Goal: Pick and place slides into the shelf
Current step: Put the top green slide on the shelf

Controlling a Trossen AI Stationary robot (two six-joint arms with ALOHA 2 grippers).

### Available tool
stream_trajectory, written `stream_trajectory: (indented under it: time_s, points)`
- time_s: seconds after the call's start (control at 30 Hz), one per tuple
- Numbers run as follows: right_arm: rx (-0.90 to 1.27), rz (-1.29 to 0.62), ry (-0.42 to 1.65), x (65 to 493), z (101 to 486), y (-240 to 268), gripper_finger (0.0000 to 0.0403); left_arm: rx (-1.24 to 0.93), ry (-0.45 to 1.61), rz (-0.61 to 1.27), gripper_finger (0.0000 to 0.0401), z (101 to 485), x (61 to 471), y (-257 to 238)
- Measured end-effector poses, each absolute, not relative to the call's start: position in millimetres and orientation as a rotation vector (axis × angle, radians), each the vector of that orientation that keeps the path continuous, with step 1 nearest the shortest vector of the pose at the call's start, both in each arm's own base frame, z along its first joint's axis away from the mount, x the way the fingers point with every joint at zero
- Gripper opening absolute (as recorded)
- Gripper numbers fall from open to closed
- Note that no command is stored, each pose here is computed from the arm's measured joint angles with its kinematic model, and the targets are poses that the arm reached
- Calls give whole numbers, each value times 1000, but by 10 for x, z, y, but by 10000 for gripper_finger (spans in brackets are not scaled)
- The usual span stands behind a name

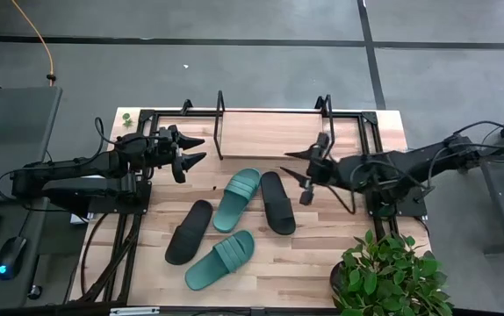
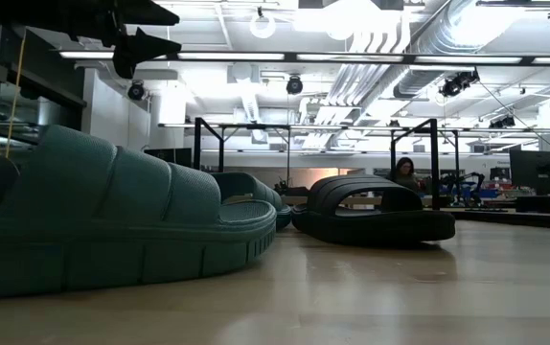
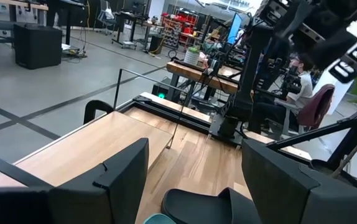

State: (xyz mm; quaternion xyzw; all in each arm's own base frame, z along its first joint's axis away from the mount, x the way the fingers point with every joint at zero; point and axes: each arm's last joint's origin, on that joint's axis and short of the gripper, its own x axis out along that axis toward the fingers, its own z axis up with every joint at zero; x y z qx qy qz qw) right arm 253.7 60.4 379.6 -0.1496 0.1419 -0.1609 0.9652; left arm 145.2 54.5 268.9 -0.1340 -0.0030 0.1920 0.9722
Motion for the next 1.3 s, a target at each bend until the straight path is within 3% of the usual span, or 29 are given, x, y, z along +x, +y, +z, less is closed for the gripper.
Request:
stream_trajectory:
  time_s: [0.73, 0.97, 1.3]
  points:
    - [-170, -384, 431, 2796, 3420, 678, 165, -233, 249, 130, 239, 2476, 1447, 456]
    - [-168, -385, 432, 2799, 3416, 679, 165, -61, 318, 75, 239, 2402, 1557, 338]
    - [-168, -385, 432, 2799, 3416, 679, 165, 292, 456, 146, 239, 2225, 1777, 135]
